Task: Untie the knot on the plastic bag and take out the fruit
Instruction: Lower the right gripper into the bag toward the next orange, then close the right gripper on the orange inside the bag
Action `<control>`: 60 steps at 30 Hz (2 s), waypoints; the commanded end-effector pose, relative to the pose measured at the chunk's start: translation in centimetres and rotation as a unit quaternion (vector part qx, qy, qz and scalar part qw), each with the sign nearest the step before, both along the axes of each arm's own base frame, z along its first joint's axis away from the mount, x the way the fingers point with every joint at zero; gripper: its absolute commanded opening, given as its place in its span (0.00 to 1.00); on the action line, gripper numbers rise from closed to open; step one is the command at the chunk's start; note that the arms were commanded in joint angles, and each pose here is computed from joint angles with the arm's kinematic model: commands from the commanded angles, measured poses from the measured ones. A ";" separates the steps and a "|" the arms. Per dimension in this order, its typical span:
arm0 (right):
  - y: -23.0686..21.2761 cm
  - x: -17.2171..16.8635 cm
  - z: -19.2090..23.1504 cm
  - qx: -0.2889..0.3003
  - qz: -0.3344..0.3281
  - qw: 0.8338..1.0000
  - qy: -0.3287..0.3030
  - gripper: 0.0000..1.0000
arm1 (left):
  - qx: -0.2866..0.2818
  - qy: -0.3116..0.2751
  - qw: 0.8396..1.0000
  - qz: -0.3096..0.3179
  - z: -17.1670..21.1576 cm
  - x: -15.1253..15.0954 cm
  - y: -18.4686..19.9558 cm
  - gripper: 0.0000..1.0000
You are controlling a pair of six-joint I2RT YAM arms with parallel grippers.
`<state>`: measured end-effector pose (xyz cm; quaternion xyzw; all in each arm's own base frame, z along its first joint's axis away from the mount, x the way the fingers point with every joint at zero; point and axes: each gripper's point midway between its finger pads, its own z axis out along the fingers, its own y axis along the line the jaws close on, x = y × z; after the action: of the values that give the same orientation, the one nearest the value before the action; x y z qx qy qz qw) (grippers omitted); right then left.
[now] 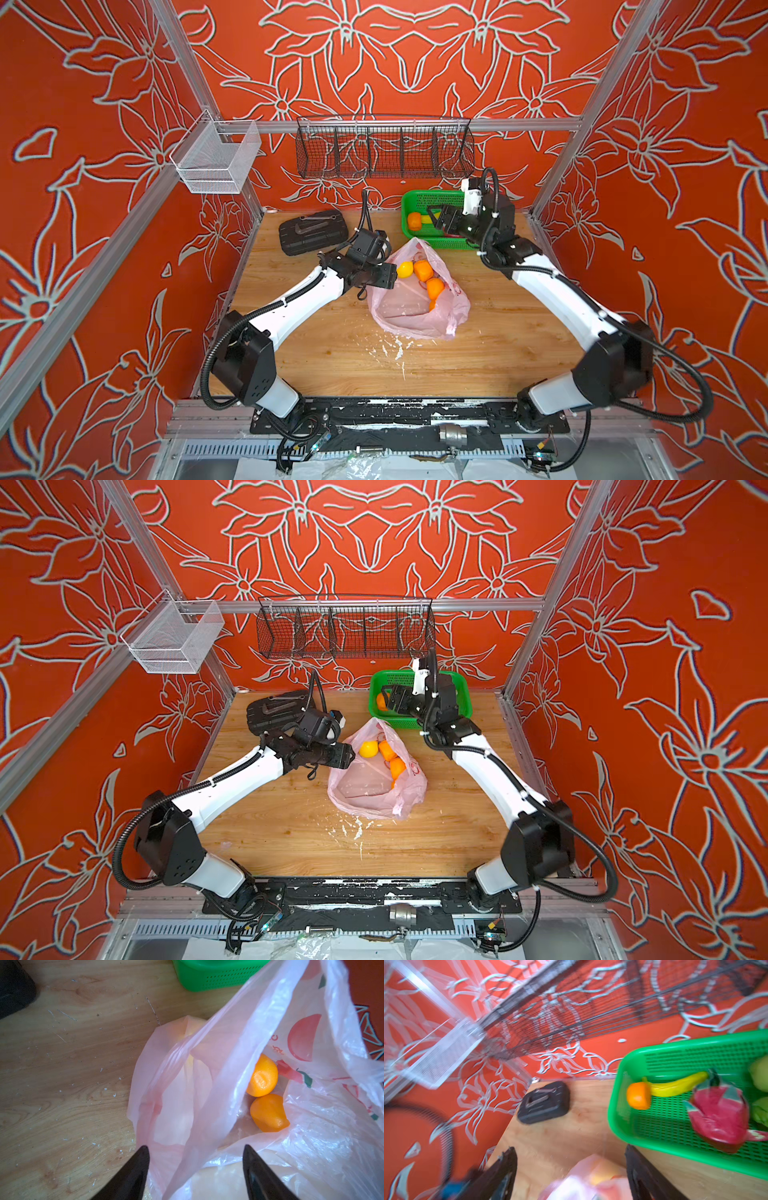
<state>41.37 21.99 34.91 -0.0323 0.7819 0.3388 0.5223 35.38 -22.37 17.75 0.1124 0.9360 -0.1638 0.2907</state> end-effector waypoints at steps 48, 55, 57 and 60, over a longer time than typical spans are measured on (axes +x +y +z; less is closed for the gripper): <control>0.3 -5.2 -27.3 -0.510 -0.029 0.834 0.211 0.97 | -0.024 -0.010 0.999 0.021 -0.6 -1.2 0.9 0.05; 0.1 -4.8 -29.3 -0.485 -0.020 0.841 0.240 0.92 | -0.022 -0.008 0.999 0.025 -0.7 -1.3 1.1 0.05; 0.1 -4.7 -29.5 -0.482 -0.022 0.842 0.240 0.81 | -0.022 -0.009 0.999 0.026 -0.6 -1.3 1.2 0.05; -0.2 -4.6 -29.7 -0.483 -0.029 0.841 0.242 0.67 | -0.023 -0.009 0.999 0.025 -0.5 -1.4 1.2 0.05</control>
<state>36.92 21.68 6.28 -0.1749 0.9458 -0.1025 0.2537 33.99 -21.61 16.21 0.0882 0.9362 -0.1758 0.2913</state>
